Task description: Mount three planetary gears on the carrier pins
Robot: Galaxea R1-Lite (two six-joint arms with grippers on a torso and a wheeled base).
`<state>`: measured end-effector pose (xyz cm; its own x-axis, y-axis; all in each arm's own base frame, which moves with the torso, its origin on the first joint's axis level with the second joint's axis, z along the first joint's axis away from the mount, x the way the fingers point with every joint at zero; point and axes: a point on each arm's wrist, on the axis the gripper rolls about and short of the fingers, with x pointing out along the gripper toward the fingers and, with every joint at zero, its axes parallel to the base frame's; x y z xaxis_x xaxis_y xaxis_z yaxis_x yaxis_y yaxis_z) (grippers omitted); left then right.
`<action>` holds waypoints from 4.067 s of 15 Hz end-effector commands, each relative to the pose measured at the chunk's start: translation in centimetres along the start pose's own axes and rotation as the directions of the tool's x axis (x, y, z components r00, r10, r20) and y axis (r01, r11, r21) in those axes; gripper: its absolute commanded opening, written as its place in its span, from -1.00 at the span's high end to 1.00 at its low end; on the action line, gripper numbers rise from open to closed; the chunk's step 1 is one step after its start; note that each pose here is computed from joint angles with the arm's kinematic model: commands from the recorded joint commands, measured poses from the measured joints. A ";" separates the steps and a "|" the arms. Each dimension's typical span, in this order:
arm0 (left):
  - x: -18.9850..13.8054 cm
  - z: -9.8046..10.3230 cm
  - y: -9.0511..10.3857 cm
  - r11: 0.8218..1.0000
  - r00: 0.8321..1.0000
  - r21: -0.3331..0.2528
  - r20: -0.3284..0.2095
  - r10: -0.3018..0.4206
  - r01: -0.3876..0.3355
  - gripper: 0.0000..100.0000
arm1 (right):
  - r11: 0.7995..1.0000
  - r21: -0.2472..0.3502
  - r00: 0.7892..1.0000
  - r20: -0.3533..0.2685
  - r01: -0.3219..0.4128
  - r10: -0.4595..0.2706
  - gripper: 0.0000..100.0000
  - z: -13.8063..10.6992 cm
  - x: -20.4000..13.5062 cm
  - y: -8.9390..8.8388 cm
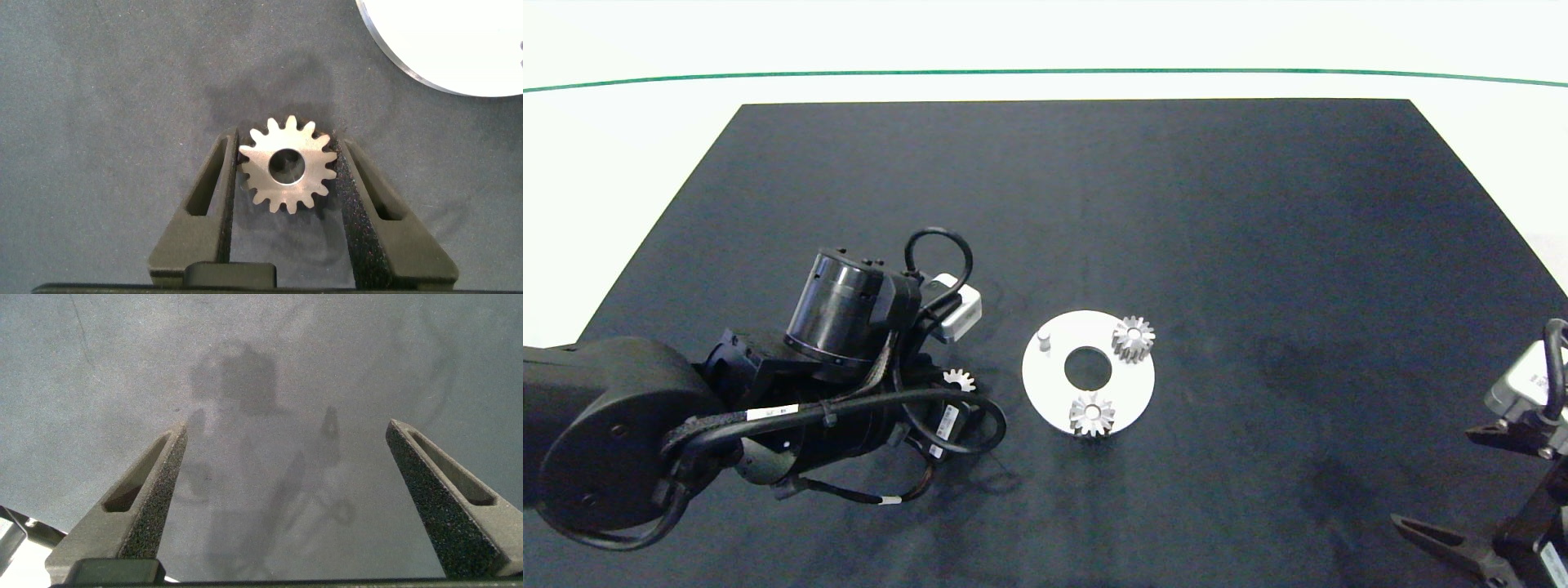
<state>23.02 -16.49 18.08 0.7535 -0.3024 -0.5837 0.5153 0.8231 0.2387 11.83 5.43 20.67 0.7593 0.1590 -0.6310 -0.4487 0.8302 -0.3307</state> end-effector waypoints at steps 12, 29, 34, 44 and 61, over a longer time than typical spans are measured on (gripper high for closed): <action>-2.2 3.7 0.9 1.000 1.000 0.006 -0.006 0.000 0.000 1.00 | 1.000 -0.001 1.000 0.002 0.002 -0.002 -1.00 0.0 -0.1 0.0; 0.5 9.6 -2.9 0.996 0.999 0.085 0.031 -0.043 0.040 1.00 | 0.997 0.020 0.980 0.186 0.073 -0.076 -1.00 0.0 -4.4 -1.2; 0.6 10.3 -3.0 0.994 0.998 0.101 0.039 -0.043 0.039 1.00 | 0.997 0.019 0.980 0.187 0.070 -0.073 -1.00 0.0 -4.4 -1.2; 0.9 10.2 -3.6 0.994 0.998 0.101 0.030 -0.055 0.052 1.00 | 0.997 0.019 0.980 0.188 0.069 -0.071 -1.00 0.0 -4.4 -1.2; 1.5 10.0 -3.7 0.993 0.998 0.109 0.021 -0.052 0.049 1.00 | 0.998 0.018 0.980 0.185 0.068 -0.070 -1.00 0.0 -4.3 -1.1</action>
<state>26.27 -24.78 24.19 0.7337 -0.3586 -0.5771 0.5943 0.7503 0.2895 9.05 3.77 23.79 0.8643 0.1972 -0.4628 -0.3856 0.8505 -0.3577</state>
